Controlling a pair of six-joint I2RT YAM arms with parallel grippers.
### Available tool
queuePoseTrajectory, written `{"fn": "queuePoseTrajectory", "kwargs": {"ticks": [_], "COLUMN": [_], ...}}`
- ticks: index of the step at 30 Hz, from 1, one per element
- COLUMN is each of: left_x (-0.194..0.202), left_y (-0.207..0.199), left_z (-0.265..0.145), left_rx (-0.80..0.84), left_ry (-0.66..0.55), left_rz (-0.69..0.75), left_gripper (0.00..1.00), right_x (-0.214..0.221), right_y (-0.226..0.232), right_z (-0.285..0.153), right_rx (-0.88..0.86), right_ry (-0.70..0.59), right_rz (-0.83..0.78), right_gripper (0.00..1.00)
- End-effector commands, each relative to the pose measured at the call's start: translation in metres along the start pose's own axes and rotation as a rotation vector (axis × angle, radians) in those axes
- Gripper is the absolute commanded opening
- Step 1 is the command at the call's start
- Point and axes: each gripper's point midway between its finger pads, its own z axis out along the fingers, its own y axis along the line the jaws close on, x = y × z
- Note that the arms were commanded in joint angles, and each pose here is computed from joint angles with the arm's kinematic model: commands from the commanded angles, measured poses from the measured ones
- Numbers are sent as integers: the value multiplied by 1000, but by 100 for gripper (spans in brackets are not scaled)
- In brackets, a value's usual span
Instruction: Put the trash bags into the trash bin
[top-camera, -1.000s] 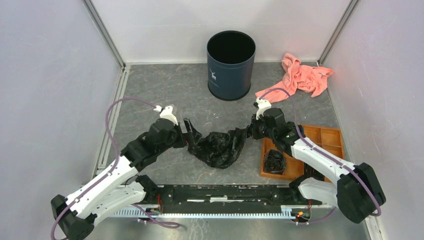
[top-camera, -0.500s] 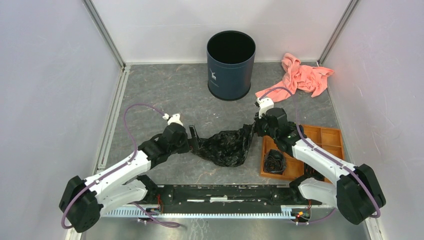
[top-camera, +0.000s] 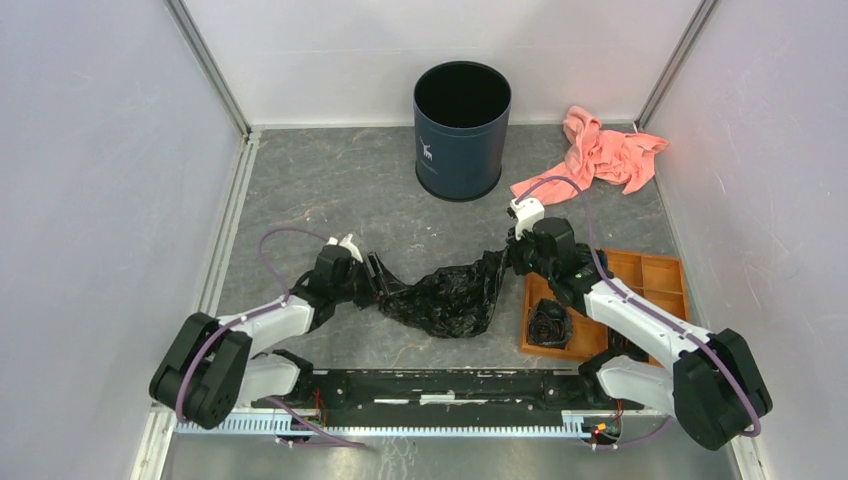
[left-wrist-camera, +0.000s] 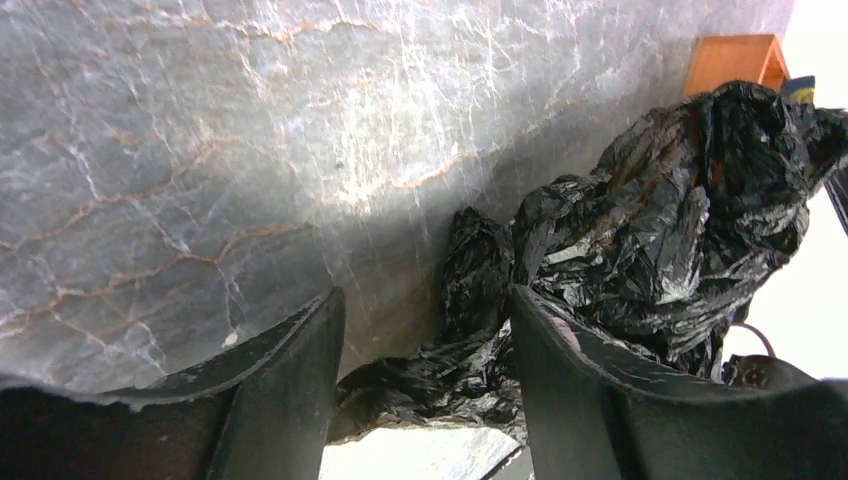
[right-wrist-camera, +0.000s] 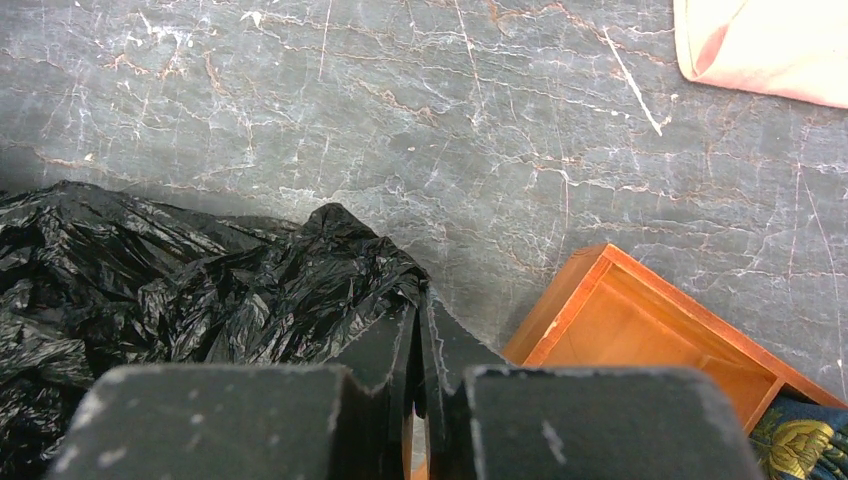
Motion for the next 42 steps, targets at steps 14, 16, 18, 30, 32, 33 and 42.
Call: {"fn": "queuePoseTrajectory", "kwargs": {"ticks": [14, 16, 18, 30, 32, 33, 42], "left_x": [-21, -55, -100, -121, -82, -71, -116], "left_y": [-47, -78, -125, -125, -68, -58, -193], "left_z": [-35, -56, -99, -180, -142, -138, -246], "left_rx": [115, 104, 118, 68, -58, -67, 268], "left_ry": [-64, -132, -259, -524, -387, -363, -519], "left_rz": [36, 107, 204, 144, 85, 69, 303], "left_gripper": [2, 2, 2, 2, 2, 2, 2], "right_x": [-33, -64, -109, -165, -90, -59, -172], "right_y": [16, 12, 8, 43, 57, 69, 77], "right_z": [-6, -15, -33, -104, -58, -49, -111], "right_rx": [-86, -61, -33, -232, -323, -392, -366], "right_ry": [-70, -107, -185, -621, -376, -285, -452], "right_rz": [-13, -33, -56, -56, -16, -14, -137], "right_gripper": [6, 4, 2, 1, 1, 1, 2]}}
